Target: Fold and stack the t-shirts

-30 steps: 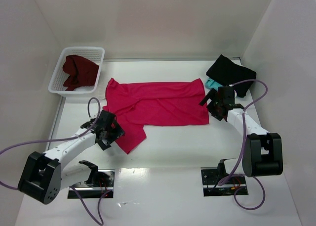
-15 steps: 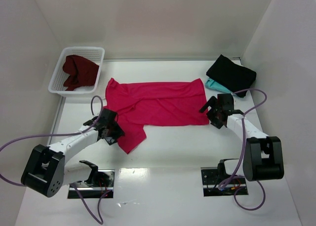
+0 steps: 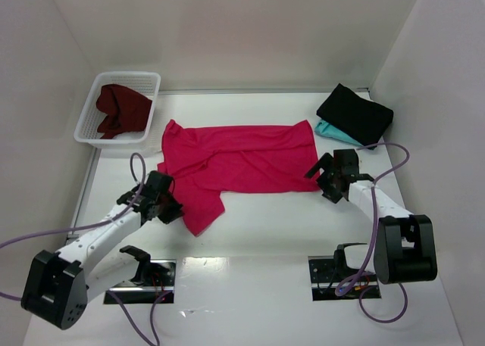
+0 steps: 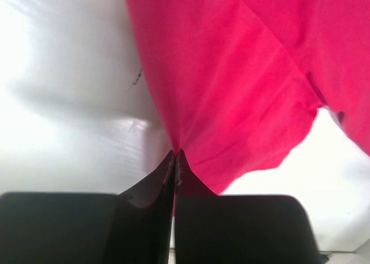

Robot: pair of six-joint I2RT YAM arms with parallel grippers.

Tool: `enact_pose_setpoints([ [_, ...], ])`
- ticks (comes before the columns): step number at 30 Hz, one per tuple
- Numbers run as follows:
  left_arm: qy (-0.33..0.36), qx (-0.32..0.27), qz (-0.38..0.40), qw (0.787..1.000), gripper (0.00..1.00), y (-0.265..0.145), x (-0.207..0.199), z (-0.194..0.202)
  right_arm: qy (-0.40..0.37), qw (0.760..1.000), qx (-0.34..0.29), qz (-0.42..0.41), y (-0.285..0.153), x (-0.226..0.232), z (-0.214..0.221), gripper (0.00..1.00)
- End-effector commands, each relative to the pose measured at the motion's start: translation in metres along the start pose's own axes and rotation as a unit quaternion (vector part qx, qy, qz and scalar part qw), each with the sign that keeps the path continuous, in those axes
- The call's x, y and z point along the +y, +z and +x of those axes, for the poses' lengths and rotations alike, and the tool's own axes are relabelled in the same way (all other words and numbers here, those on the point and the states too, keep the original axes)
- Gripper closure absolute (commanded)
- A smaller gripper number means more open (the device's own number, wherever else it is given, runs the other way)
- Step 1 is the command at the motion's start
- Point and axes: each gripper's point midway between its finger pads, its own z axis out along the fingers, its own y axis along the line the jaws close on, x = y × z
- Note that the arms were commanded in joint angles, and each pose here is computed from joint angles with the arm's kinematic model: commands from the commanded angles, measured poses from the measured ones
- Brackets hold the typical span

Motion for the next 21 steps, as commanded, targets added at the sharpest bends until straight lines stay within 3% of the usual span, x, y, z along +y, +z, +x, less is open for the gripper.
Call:
enact_pose_setpoints([
  [1, -0.020, -0.011, -0.004, 1.000, 1.00, -0.012, 0.007, 0.000, 0.003, 1.000, -0.010, -0.013, -0.002, 0.006, -0.001, 0.00],
  [4, -0.026, -0.034, 0.015, 0.999, 1.00, -0.022, 0.005, -0.007, 0.000, 1.000, -0.006, -0.003, 0.002, 0.003, 0.002, 0.04],
  [10, -0.025, -0.042, 0.024, 0.999, 1.00, -0.026, 0.005, -0.013, -0.005, 1.000, -0.016, 0.000, 0.007, 0.005, -0.006, 0.21],
  [13, -0.020, -0.039, 0.019, 0.999, 1.00, -0.026, 0.005, -0.013, -0.005, 1.000, -0.010, 0.014, 0.012, -0.001, -0.003, 0.34],
  [18, -0.016, -0.051, 0.020, 0.998, 1.00, -0.033, 0.000, -0.020, -0.018, 1.000, -0.011, 0.018, 0.017, 0.001, 0.002, 0.48],
  [21, -0.017, -0.059, 0.035, 0.997, 1.00, -0.042, -0.010, -0.026, -0.023, 0.999, -0.013, 0.020, 0.020, 0.006, 0.000, 0.64],
])
